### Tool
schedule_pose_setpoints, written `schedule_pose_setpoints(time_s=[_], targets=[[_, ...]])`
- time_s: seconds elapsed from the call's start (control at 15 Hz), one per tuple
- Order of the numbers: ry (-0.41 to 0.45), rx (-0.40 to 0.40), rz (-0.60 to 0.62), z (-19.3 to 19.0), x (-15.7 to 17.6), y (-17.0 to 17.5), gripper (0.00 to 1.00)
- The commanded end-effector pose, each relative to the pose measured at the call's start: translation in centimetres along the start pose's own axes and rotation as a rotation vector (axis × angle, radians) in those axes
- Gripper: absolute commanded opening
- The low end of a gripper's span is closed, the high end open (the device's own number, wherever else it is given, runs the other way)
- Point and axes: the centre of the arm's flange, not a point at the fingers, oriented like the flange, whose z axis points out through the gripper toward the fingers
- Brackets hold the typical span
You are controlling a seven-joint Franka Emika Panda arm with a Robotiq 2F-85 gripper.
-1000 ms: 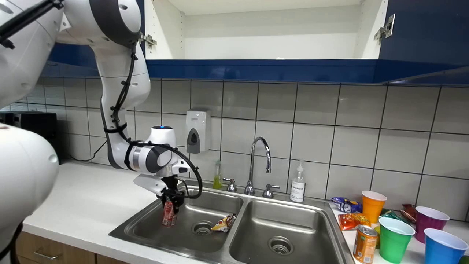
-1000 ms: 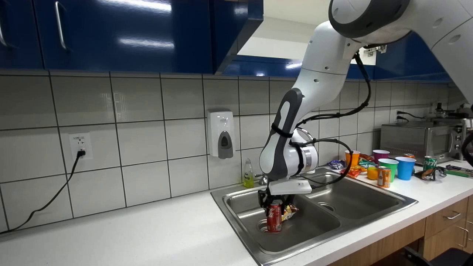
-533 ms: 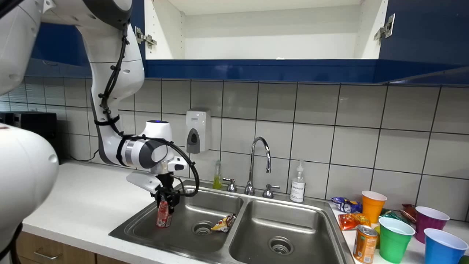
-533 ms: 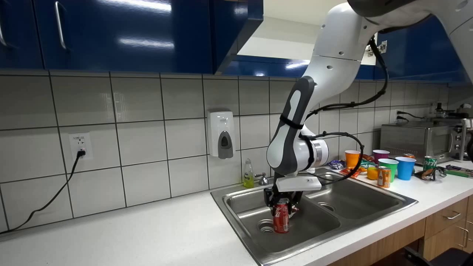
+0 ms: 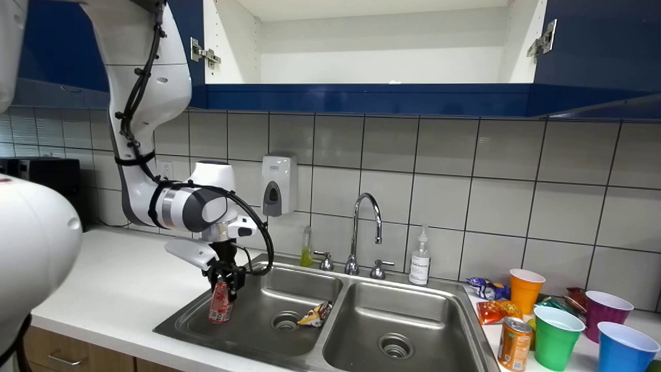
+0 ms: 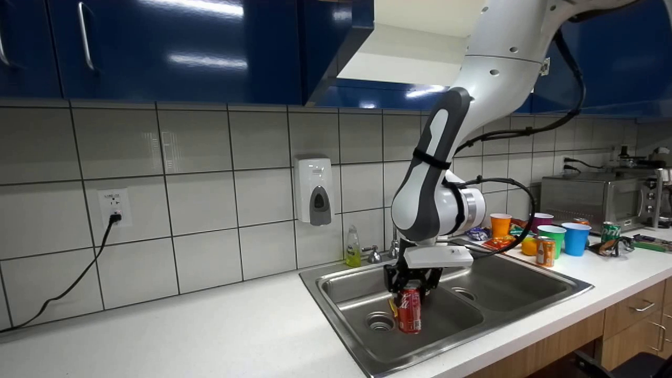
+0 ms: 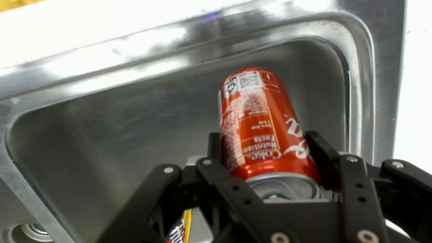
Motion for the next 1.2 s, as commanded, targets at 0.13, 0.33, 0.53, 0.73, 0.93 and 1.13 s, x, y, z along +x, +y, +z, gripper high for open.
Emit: schedule_pose_setpoints(time_s=[0.13, 0.33, 0.53, 0.73, 0.93, 1.13], targets=[[-0.001, 0.021, 0.000, -4.3, -2.4, 0.2, 0.38], [0.003, 0.026, -0.004, -5.6, -3.1, 0.2, 0.38], [0.003, 0.034, -0.004, -7.0, -3.7, 0.2, 0.38], [-0.007, 0.037, -0.005, -8.3, -4.3, 0.1, 0.38], [-0.021, 0.043, -0.004, -9.6, -4.7, -0.1, 0.38], [-0.046, 0.052, -0.001, -11.0, -5.0, -0.3, 0.38]])
